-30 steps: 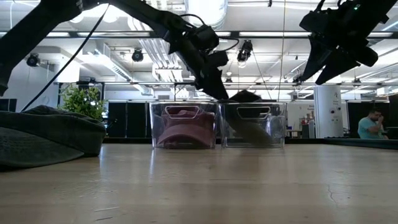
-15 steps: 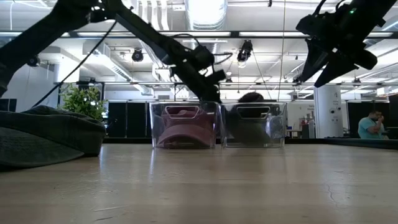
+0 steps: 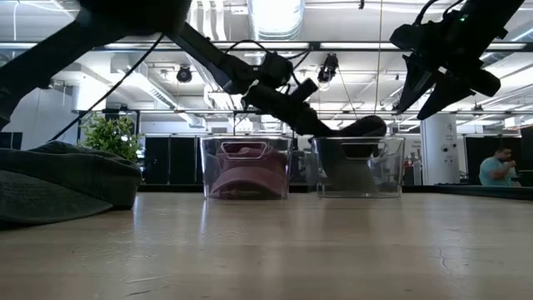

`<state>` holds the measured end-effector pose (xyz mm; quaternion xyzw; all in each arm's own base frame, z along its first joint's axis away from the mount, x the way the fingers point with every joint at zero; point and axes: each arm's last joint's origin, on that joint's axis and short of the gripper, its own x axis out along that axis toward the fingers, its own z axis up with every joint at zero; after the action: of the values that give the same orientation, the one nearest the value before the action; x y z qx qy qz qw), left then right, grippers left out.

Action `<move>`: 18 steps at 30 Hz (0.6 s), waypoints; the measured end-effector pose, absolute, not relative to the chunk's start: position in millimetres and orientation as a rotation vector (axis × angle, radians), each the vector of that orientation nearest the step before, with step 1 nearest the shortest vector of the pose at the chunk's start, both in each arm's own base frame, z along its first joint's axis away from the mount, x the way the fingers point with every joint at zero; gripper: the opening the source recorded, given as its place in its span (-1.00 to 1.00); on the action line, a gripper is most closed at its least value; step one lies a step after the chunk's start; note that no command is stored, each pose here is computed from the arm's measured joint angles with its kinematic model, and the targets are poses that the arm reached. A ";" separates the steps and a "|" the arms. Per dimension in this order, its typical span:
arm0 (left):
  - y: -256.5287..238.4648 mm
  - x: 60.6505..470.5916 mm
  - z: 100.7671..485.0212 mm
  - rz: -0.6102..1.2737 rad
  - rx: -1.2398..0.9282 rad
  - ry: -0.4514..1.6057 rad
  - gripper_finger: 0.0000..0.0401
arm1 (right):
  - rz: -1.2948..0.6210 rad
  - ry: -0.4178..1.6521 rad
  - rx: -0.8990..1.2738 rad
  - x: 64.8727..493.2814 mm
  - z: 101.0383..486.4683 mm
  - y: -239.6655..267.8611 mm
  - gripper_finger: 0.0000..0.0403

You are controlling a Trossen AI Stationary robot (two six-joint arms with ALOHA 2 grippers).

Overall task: Pick & Place hat
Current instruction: Put the right black cap into the right transparent bin

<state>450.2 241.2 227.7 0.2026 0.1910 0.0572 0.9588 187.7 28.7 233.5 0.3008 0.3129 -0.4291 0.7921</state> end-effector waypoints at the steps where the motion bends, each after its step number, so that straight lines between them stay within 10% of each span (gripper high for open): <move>1: 243.4 450.4 224.1 0.118 0.408 0.392 -0.76 | -0.924 0.672 0.649 187.9 233.5 28.3 0.09; 18: 253.1 453.9 204.9 0.358 0.525 0.492 -0.76 | -0.891 0.696 0.698 192.9 233.5 21.5 0.09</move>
<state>453.9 253.1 204.9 0.2554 0.2394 0.1744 0.9204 192.9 21.5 233.5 0.3238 0.3229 -0.4134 0.7874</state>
